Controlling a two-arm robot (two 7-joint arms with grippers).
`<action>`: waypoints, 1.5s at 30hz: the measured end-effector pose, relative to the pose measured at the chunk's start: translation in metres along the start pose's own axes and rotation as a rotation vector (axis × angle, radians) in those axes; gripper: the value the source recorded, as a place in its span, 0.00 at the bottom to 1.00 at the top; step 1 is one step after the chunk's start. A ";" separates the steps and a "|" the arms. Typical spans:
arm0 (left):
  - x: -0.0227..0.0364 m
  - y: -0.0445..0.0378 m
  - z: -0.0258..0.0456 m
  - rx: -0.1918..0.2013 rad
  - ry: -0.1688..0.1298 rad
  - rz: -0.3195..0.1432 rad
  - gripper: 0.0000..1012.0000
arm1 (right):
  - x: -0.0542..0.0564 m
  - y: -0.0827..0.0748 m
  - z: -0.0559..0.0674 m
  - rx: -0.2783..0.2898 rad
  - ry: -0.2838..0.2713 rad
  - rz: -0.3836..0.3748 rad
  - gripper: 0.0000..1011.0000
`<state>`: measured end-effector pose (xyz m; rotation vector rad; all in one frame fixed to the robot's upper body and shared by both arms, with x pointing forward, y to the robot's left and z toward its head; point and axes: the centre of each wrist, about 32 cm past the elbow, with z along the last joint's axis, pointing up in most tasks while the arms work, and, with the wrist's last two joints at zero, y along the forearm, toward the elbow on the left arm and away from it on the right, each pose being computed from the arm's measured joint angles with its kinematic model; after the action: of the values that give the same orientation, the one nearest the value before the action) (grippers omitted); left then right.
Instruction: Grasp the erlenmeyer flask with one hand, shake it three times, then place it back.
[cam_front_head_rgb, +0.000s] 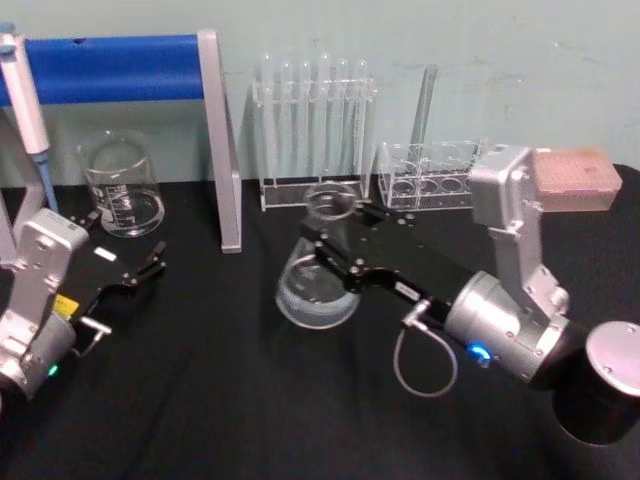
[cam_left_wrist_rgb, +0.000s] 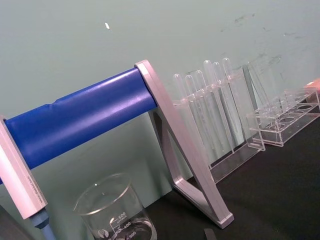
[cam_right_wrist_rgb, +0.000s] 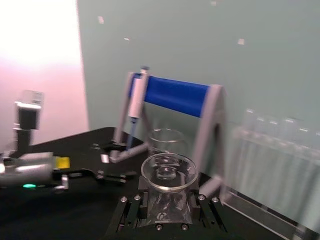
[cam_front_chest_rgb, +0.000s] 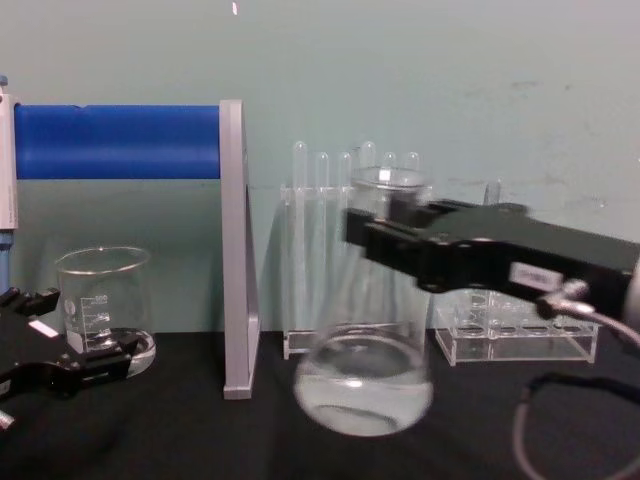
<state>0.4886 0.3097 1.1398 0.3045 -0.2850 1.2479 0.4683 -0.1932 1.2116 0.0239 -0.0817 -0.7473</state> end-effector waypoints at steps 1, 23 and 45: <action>0.0000 0.0000 0.0000 0.000 0.000 0.000 0.99 | -0.001 0.005 0.000 0.004 0.004 0.025 0.44; 0.0000 0.0000 0.0000 0.000 0.000 0.000 0.99 | 0.024 -0.003 -0.001 0.010 0.013 -0.198 0.44; 0.0000 0.0000 0.0000 0.000 0.000 0.000 0.99 | 0.046 -0.057 0.001 -0.012 -0.013 -0.523 0.44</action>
<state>0.4886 0.3097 1.1398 0.3045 -0.2850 1.2480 0.4632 -0.2665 1.2130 0.0291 -0.0839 -1.2711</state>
